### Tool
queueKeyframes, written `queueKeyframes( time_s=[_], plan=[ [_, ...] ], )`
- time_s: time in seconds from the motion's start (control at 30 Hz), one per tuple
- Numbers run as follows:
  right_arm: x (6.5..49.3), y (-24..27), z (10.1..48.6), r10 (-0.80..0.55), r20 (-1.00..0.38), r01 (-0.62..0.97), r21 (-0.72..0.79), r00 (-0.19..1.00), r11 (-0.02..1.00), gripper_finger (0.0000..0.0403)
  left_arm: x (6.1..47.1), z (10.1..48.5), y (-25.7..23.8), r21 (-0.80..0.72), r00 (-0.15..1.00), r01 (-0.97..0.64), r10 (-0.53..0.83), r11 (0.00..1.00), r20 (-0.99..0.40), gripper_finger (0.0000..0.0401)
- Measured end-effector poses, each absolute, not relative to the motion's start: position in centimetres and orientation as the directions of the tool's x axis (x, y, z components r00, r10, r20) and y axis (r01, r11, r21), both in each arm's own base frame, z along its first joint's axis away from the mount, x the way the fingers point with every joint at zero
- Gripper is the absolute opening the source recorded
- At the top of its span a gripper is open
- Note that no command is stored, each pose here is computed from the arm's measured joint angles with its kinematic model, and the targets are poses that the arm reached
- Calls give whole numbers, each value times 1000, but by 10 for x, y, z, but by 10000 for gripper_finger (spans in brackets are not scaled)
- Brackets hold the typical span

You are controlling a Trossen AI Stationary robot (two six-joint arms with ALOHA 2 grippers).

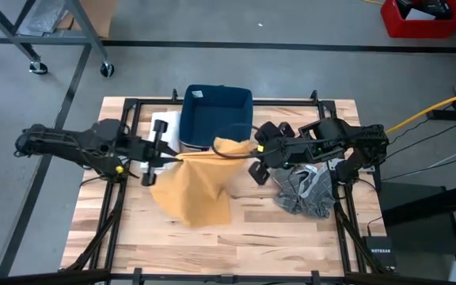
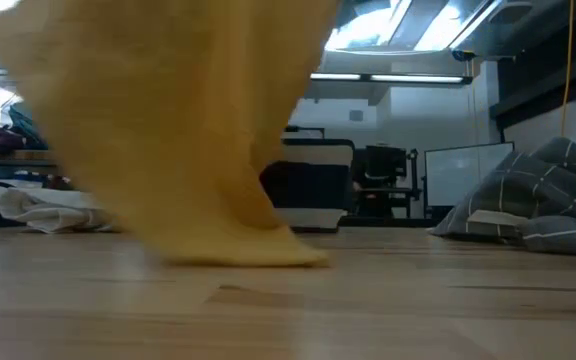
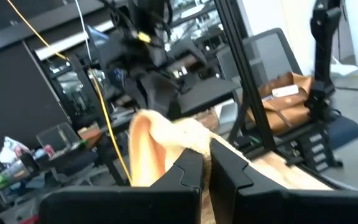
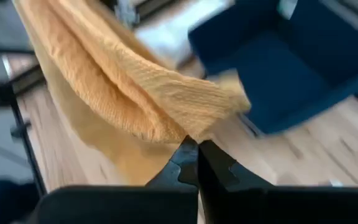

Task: Fold towel
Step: Fold the yellow towel

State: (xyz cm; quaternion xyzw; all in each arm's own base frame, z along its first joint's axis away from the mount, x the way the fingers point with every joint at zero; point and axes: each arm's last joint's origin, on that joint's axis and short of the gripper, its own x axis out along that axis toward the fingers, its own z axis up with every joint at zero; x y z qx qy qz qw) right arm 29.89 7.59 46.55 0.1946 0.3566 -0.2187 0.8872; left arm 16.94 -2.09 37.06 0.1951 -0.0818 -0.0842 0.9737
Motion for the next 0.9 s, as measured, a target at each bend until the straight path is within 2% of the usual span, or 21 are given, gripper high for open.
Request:
queueKeyframes(
  time_s=[0.13, 0.27, 0.37, 0.5, 0.63, 0.8, 0.9],
  plan=[
    [306, 76, 472, -287, -638, 536, 235, 714, 811, 1, 151, 366, -19, 377, 980, 166, -196, 911, 43, 2],
    [316, 80, 476, -245, -589, 497, 314, 770, 809, 1, 137, 360, -18, 340, 980, 197, -198, 920, -32, 2],
    [323, 84, 473, -183, -593, 457, 353, 784, 816, 1, 131, 360, -16, 325, 983, 183, -180, 928, -39, 2],
    [333, 89, 463, -115, -638, 429, 362, 761, 828, 1, 126, 362, -14, 321, 991, 131, -132, 938, -19, 1],
    [346, 97, 448, 10, -692, 373, 400, 722, 837, 1, 122, 363, -14, 308, 992, 127, -127, 943, -19, 1],
    [365, 107, 426, 166, -746, 313, 456, 645, 833, 1, 113, 355, -13, 283, 986, 152, -128, 947, -102, 1],
    [376, 111, 414, 179, -768, 318, 449, 614, 835, 1, 106, 350, -12, 275, 980, 166, -127, 947, -152, 1]
  ],
)
